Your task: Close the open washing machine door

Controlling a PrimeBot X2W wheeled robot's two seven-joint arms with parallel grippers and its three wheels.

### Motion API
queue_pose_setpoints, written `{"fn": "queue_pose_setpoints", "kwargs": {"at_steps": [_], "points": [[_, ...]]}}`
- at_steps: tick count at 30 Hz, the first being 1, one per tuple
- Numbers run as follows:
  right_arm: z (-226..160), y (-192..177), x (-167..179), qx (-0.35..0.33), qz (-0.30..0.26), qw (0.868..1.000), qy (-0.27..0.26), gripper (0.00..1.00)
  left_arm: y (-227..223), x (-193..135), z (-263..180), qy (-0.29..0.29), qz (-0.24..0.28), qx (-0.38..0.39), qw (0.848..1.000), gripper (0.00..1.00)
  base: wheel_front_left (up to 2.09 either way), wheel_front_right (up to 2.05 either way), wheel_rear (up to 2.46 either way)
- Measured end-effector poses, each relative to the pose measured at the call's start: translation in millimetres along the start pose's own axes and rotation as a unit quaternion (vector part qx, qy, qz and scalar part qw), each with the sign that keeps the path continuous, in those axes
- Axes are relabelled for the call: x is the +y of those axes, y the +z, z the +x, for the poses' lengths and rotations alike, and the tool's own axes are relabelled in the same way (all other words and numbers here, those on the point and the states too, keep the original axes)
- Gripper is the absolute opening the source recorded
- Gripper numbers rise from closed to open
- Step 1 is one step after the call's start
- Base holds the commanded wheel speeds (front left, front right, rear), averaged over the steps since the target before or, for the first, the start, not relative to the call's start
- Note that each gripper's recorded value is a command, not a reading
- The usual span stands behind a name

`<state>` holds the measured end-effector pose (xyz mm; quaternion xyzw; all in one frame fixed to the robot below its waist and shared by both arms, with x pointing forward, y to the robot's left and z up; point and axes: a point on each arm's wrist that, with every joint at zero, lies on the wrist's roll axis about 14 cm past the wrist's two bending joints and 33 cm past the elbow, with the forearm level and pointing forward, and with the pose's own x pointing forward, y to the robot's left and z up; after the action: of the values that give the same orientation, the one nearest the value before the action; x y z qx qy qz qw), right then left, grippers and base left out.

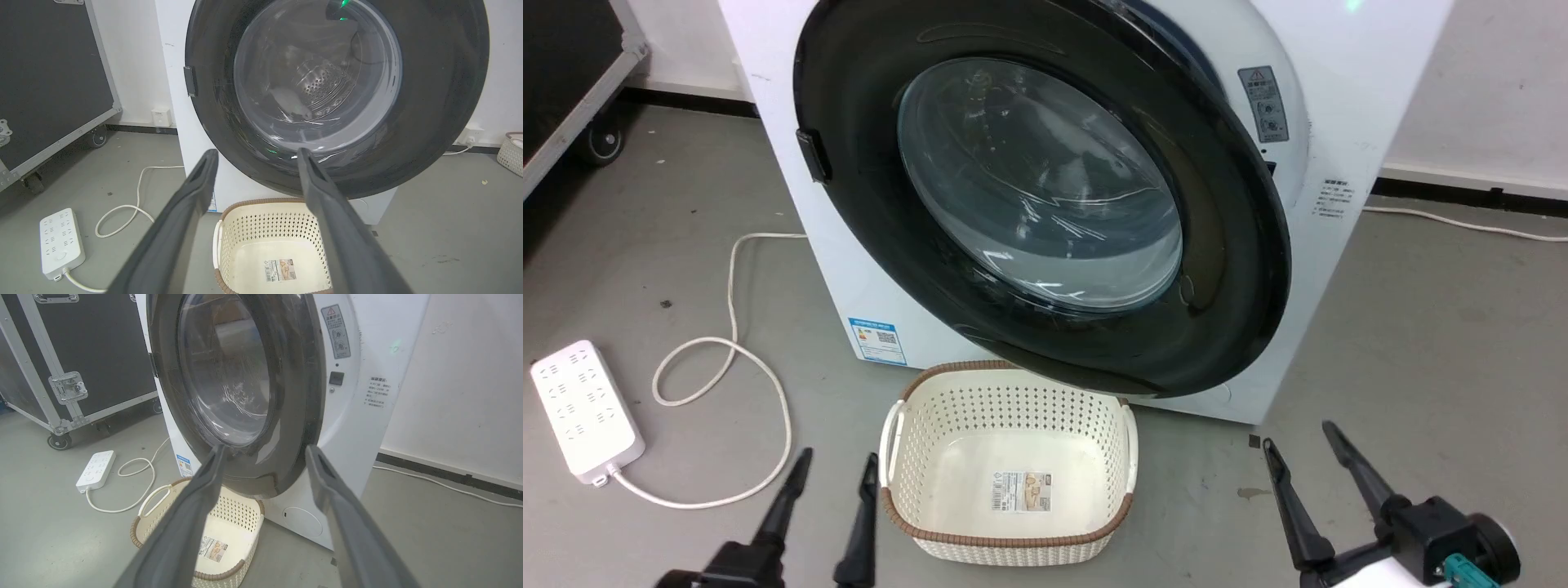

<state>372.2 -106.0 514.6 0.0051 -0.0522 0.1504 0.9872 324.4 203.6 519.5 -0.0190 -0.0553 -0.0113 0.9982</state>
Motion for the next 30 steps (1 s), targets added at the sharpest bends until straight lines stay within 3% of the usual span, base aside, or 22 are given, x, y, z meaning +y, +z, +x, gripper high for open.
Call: {"fn": "queue_pose_setpoints", "kwargs": {"at_steps": [1,2,3,6,10,20,30], "points": [[0,-2,1,0.003,0.002,1.000,0.001,0.73,0,-1,-2,0.000,0.001,0.000,1.000,1.00,0.00,0.00,0.00],[0,-5,2,0.007,0.003,1.000,0.002,0.27,-1,-2,-3,-0.001,0.002,0.001,1.000,1.00,0.00,0.00,0.00],[0,-7,2,0.011,0.004,1.000,0.003,0.00,-3,-4,-5,-0.003,0.009,0.004,1.000,1.00,0.00,0.00,0.00],[2,-15,6,0.023,0.008,1.000,0.009,0.00,-6,-5,-6,-0.006,0.017,0.009,1.000,1.00,0.00,0.00,0.00],[37,-19,35,0.022,-0.007,0.996,0.082,0.00,-18,-13,0,-0.013,0.024,0.029,0.999,1.00,0.00,0.00,0.00],[127,-31,12,0.044,-0.058,0.988,0.133,0.00,-39,-17,19,-0.012,0.026,0.061,0.998,1.00,0.00,0.00,0.00],[195,-46,-33,0.067,-0.050,0.992,0.092,0.00,-54,-5,32,0.007,0.035,0.082,0.996,1.00,0.00,0.00,0.00]]}}
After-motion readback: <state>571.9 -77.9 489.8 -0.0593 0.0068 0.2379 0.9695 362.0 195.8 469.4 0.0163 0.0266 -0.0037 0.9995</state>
